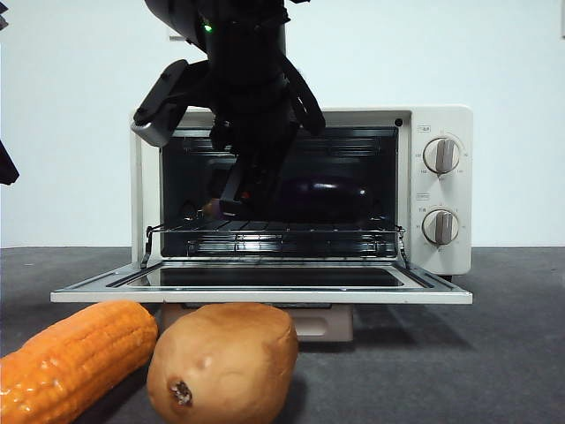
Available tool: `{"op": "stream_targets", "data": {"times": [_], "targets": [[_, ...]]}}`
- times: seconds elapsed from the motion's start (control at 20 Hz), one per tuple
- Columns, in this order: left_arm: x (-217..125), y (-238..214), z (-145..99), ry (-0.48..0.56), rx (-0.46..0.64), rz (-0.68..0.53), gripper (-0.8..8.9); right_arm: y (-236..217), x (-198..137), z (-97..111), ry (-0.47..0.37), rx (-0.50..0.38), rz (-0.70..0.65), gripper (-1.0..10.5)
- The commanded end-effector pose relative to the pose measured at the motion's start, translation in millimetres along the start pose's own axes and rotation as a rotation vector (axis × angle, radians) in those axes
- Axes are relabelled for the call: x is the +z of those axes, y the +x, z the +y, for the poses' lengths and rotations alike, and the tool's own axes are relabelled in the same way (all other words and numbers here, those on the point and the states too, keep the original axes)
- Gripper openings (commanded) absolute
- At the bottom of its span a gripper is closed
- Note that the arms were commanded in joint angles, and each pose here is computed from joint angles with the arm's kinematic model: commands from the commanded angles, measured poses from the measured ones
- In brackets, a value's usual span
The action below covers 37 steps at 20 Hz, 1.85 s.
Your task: Take the eggplant from the table,put the eggplant in the oven
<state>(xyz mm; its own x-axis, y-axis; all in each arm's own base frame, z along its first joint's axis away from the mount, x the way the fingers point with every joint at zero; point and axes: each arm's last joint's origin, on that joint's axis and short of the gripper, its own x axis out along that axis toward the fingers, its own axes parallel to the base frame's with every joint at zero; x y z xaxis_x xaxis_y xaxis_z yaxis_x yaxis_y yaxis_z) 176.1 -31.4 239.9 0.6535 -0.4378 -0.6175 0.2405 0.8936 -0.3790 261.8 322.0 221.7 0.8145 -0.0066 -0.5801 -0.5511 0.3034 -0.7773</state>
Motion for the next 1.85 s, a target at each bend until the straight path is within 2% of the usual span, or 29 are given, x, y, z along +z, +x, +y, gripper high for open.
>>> {"op": "stream_targets", "data": {"times": [0.05,0.2,0.35,0.6,0.8,1.1,1.35,1.85], "targets": [[2.5,5.8,1.9,0.0,0.002,0.014,0.04,-13.4,9.2,2.9,0.021,-0.007,-0.02,3.1],[4.0,22.8,8.2,-0.015,0.01,0.053,0.04,-52.8,6.1,-4.6,0.115,0.051,-0.056,2.9],[3.3,47.4,17.9,-0.039,0.021,0.113,0.04,-111.7,-8.2,-26.7,0.19,0.143,-0.141,2.1],[-8.3,83.8,34.0,-0.092,0.031,0.247,0.04,-194.4,-54.2,-73.0,0.288,0.144,-0.271,0.0],[-17.4,101.7,38.9,-0.126,-0.095,0.332,0.04,-237.9,-97.3,-106.2,0.423,0.118,-0.377,0.0],[-27.7,115.0,43.3,-0.133,-0.2,0.408,0.04,-270.8,-139.1,-129.9,0.53,0.087,-0.481,0.0],[-36.0,126.2,46.8,-0.139,-0.3,0.452,0.04,-289.0,-166.8,-141.3,0.594,0.066,-0.547,0.0],[-33.4,130.3,54.7,-0.187,-0.504,0.414,0.04,-306.5,-202.2,-149.5,0.681,0.053,-0.594,0.0]]}}
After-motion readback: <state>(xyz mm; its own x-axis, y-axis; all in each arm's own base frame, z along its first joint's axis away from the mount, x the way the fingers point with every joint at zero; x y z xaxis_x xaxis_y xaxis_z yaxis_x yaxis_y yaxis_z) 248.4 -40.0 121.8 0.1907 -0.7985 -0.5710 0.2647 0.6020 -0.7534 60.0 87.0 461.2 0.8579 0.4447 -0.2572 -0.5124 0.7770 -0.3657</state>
